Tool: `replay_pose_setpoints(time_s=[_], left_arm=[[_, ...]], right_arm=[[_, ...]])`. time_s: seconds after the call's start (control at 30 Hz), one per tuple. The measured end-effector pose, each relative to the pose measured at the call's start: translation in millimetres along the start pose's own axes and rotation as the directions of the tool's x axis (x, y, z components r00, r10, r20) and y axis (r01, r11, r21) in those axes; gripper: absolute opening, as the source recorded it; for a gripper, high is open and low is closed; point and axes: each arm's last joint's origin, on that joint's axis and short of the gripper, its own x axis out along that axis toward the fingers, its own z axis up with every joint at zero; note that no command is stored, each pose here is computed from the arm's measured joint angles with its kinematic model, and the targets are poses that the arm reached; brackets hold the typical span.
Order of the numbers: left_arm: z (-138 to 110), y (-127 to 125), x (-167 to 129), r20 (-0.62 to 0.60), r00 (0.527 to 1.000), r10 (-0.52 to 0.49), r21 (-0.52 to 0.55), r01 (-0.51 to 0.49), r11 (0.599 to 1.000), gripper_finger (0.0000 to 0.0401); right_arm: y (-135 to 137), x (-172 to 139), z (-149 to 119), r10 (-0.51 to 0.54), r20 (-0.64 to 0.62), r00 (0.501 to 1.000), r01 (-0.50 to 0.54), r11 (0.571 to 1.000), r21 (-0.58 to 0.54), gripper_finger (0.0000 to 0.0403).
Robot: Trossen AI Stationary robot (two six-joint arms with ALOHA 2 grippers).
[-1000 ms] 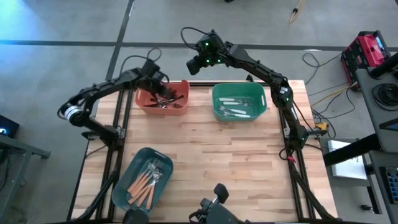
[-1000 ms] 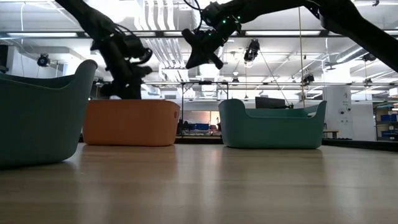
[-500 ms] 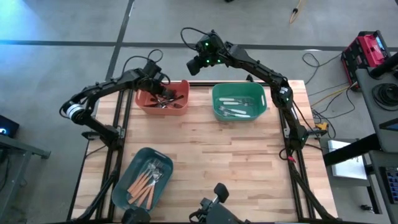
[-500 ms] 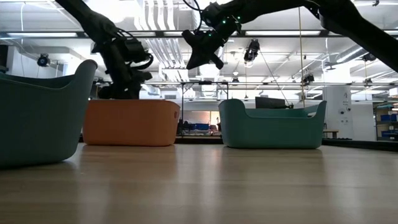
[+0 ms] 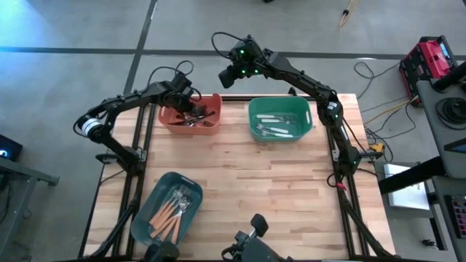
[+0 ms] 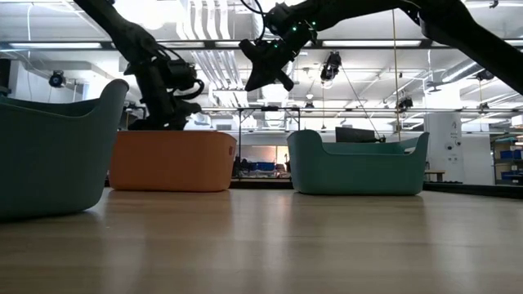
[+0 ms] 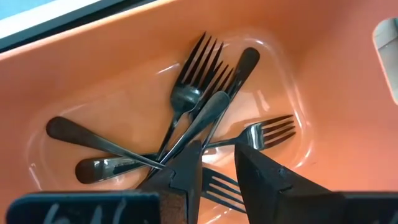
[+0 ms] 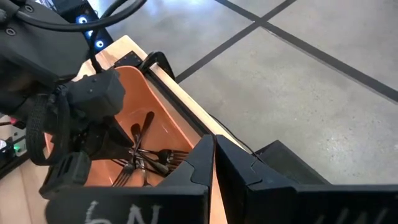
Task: Sort silverware by color (type)
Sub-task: Adjust the black forks in the orange bin
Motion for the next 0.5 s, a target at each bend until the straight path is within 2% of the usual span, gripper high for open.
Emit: replay_pose_setpoints(time_s=[0.5], left_arm=[[-2.2,-1.7,-11.0,0.005,0.999,-0.035,0.008,0.035,0.999,0.0077]], right_arm=[[-0.7,0.1,0.1,-0.024,0.005,1.0,0.024,1.0,-0.002,0.0009]])
